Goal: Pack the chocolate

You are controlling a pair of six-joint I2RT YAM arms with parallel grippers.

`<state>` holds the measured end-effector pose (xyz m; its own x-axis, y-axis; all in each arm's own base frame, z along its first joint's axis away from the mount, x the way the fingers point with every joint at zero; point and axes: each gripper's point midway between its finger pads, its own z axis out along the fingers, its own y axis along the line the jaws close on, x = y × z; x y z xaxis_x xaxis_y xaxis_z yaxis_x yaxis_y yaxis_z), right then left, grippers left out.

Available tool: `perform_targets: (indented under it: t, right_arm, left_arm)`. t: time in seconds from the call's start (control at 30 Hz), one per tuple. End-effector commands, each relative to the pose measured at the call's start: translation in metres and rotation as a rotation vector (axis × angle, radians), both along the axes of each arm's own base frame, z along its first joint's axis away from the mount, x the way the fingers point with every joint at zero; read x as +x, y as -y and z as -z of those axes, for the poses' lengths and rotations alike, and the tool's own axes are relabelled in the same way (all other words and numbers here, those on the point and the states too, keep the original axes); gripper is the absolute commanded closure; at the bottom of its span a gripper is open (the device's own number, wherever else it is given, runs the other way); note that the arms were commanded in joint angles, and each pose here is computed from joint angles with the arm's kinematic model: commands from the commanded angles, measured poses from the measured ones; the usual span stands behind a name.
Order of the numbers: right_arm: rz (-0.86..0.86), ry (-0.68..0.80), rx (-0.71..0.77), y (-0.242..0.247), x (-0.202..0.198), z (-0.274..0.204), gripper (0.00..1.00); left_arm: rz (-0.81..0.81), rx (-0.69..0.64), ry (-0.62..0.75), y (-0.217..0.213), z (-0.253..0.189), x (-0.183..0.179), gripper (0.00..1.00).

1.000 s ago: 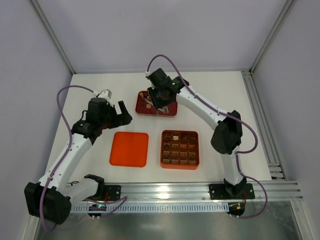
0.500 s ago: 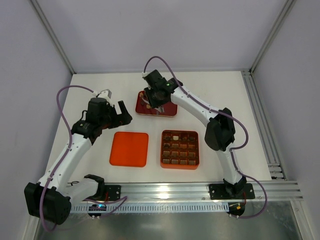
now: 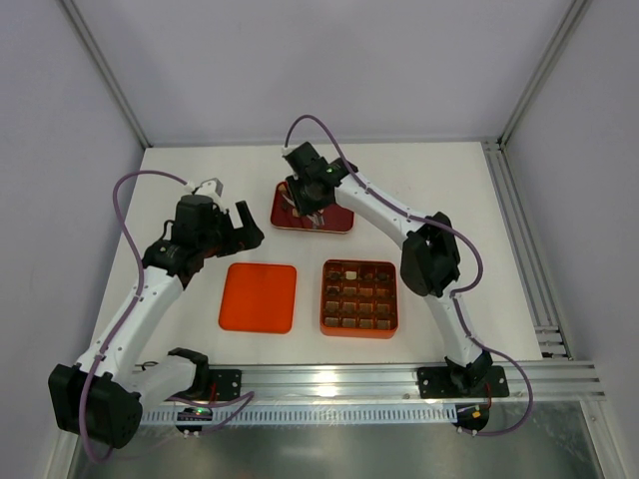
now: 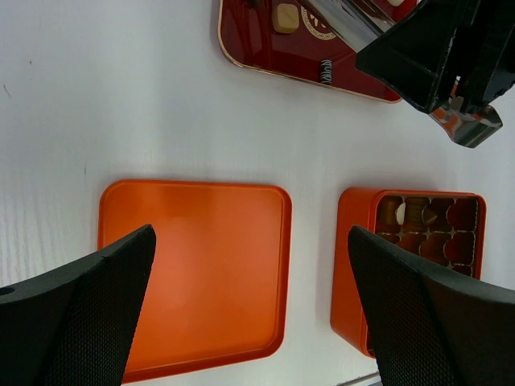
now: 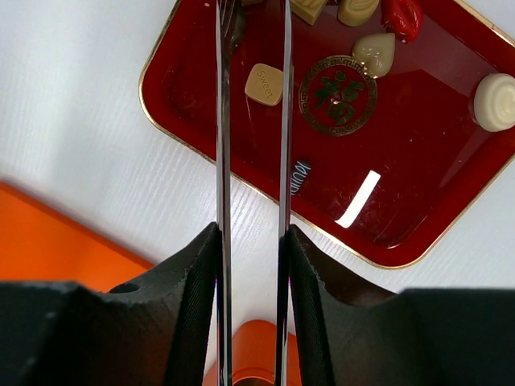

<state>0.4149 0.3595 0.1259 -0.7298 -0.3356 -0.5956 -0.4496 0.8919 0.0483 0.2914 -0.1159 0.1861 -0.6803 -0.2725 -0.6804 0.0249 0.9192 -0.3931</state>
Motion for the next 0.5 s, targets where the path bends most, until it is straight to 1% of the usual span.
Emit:
perform_targets:
  t: [0.0, 0.03, 0.33, 0.47]
  right_arm:
    - [0.024, 0.067, 0.063, -0.0081, 0.0163, -0.0245, 0.6]
    - [0.023, 0.066, 0.064, -0.0086, 0.0164, -0.0238, 0.62]
    - [0.017, 0.053, 0.073, -0.0119, 0.0158, -0.0187, 0.68]
    - [0.019, 0.063, 0.078, -0.0102, 0.0147, -0.0258, 0.71]
  left_arm:
    - [0.002, 0.001, 0.039, -0.001, -0.0071, 0.0029, 0.0]
    - [0.004, 0.0, 0.039, -0.0009, -0.0073, 0.0024, 0.0]
    - [0.004, 0.001, 0.035, -0.0007, -0.0061, 0.0031, 0.0]
    - [0.002, 0.001, 0.036, -0.0009, -0.0065, 0.0031, 0.0]
